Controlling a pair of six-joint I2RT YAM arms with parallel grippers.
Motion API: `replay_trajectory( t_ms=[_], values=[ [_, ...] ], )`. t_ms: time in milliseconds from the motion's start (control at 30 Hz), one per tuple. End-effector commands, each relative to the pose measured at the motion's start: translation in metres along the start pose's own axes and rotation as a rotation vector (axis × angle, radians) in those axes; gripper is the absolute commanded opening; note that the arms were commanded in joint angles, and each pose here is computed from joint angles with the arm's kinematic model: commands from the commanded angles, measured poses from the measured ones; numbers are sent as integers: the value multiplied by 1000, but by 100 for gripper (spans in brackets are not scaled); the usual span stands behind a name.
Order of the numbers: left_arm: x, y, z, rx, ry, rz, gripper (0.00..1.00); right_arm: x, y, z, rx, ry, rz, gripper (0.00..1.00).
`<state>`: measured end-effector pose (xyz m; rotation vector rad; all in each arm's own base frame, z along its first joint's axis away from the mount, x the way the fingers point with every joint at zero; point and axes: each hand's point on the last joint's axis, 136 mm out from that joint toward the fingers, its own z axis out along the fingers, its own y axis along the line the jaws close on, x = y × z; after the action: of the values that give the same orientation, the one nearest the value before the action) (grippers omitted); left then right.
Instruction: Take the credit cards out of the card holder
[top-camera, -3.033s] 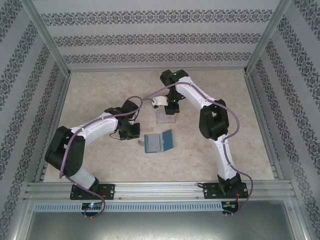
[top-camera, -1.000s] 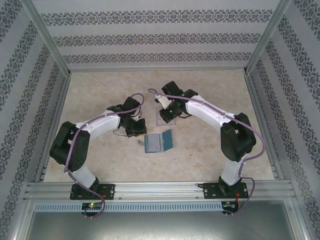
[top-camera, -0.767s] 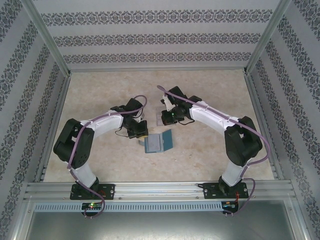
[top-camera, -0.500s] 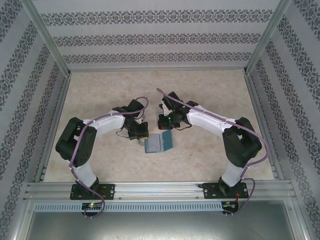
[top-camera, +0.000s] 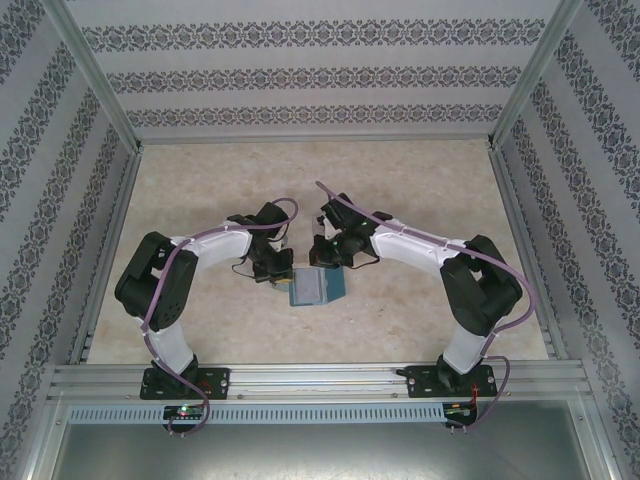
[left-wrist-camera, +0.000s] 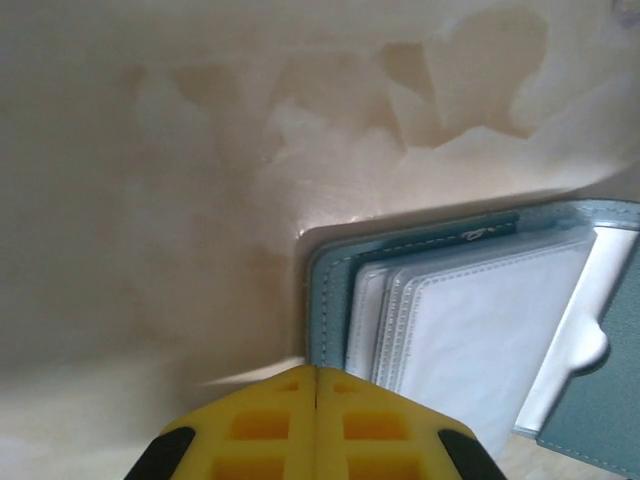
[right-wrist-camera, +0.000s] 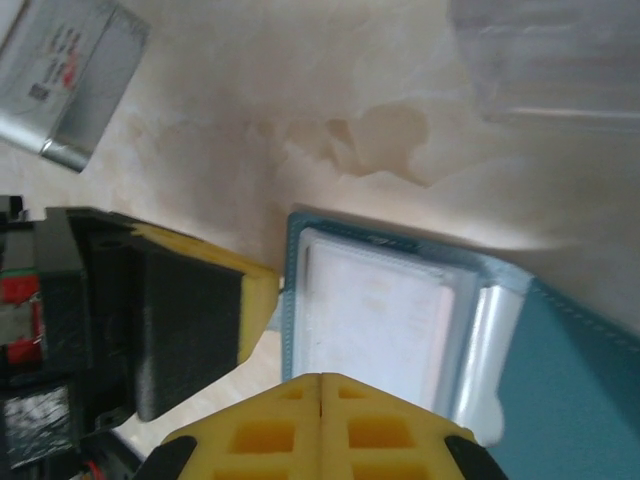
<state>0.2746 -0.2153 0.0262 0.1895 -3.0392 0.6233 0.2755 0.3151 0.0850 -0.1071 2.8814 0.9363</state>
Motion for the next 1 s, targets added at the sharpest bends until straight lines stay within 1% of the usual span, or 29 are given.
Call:
replay_trajectory(
  t_ms=[0, 333, 567, 967],
  values=[
    [11, 14, 7, -71, 43, 15, 2, 7, 9, 10, -43, 36, 23, 7],
    [13, 19, 12, -82, 55, 11, 1, 18, 12, 34, -59, 111, 36, 9],
    [13, 19, 13, -79, 56, 8, 1, 24, 14, 46, -65, 151, 38, 12],
    [13, 18, 14, -75, 57, 10, 1, 32, 0, 56, 2, 182, 38, 15]
  ],
)
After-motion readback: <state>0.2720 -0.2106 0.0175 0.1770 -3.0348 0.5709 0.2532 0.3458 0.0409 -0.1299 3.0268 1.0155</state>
